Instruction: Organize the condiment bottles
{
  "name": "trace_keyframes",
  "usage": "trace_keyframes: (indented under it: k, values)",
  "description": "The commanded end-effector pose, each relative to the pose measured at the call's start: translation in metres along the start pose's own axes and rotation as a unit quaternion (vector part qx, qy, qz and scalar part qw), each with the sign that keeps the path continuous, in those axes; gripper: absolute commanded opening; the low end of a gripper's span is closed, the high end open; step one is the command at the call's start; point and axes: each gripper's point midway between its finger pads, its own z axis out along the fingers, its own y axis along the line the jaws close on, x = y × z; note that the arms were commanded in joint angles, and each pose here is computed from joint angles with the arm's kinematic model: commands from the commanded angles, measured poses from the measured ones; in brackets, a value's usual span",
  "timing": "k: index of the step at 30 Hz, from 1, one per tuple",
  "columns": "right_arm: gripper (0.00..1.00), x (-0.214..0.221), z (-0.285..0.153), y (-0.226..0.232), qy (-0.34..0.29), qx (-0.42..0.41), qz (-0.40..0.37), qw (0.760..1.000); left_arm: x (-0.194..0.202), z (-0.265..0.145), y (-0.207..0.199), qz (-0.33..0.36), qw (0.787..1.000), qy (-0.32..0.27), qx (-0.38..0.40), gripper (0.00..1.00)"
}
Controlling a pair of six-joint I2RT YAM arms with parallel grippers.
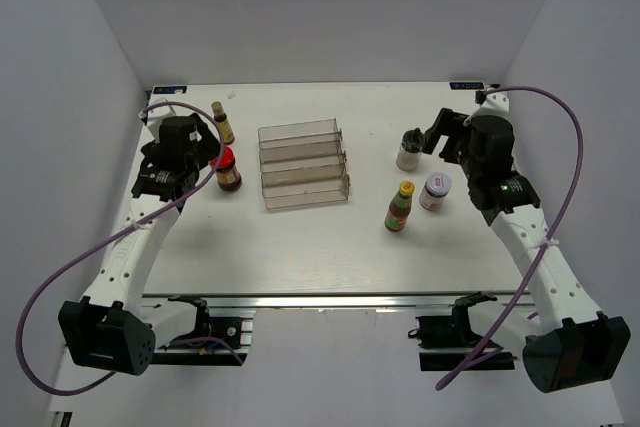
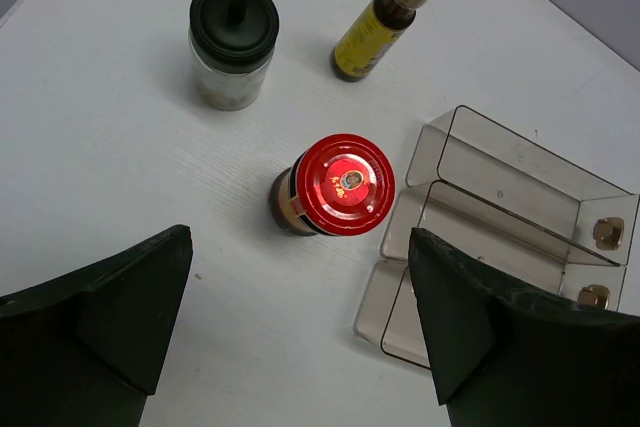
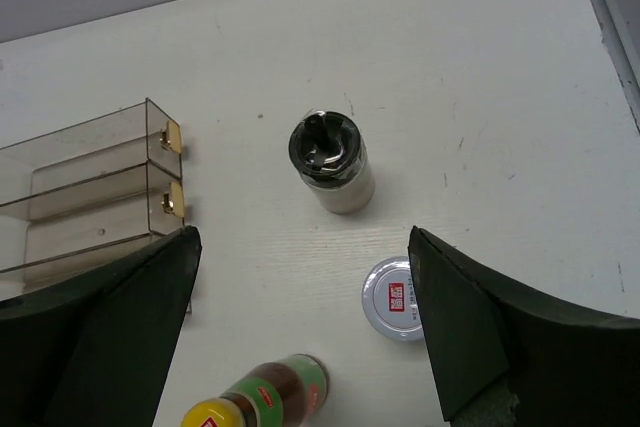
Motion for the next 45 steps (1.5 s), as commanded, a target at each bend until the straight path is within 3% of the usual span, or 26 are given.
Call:
trace_keyframes:
  k: [1, 9, 13, 20, 26, 30, 43, 45]
  values:
    - [0.89, -0.016, -0.008, 0.013, -0.029, -0.036, -0.001, 0.999, -0.013, -0.01, -0.006, -0.002, 1.0, -0.021, 0.021, 0.98]
    - [0.89, 0.017, -0.033, 0.05, 0.036, -0.167, -0.038, 0.985, -0.018, -0.009, -0.023, 0.019, 0.997, -0.023, 0.064, 0.98]
    - [0.89, 0.041, -0.044, 0.058, 0.084, -0.183, -0.056, 0.978, -0.017, -0.006, -0.03, 0.024, 0.996, -0.022, 0.078, 0.98]
    - [0.89, 0.096, -0.038, 0.058, 0.153, -0.12, -0.124, 0.973, -0.011, 0.004, -0.035, 0.028, 0.996, -0.011, 0.079, 0.98]
    - [0.89, 0.138, -0.026, 0.036, 0.199, -0.048, -0.115, 0.972, -0.006, 0.006, -0.032, 0.033, 0.997, -0.005, 0.074, 0.98]
    - [0.89, 0.162, -0.022, 0.035, 0.219, -0.051, -0.111, 0.968, -0.005, 0.008, -0.032, 0.033, 0.997, -0.005, 0.072, 0.98]
    - [0.76, 0.182, 0.001, 0.04, 0.194, -0.058, -0.102, 0.974, 0.003, 0.016, -0.031, 0.04, 0.997, 0.008, 0.065, 0.98]
    - [0.7, 0.184, 0.001, 0.038, 0.195, -0.051, -0.103, 0.974, 0.003, 0.017, -0.03, 0.04, 0.997, 0.007, 0.063, 0.98]
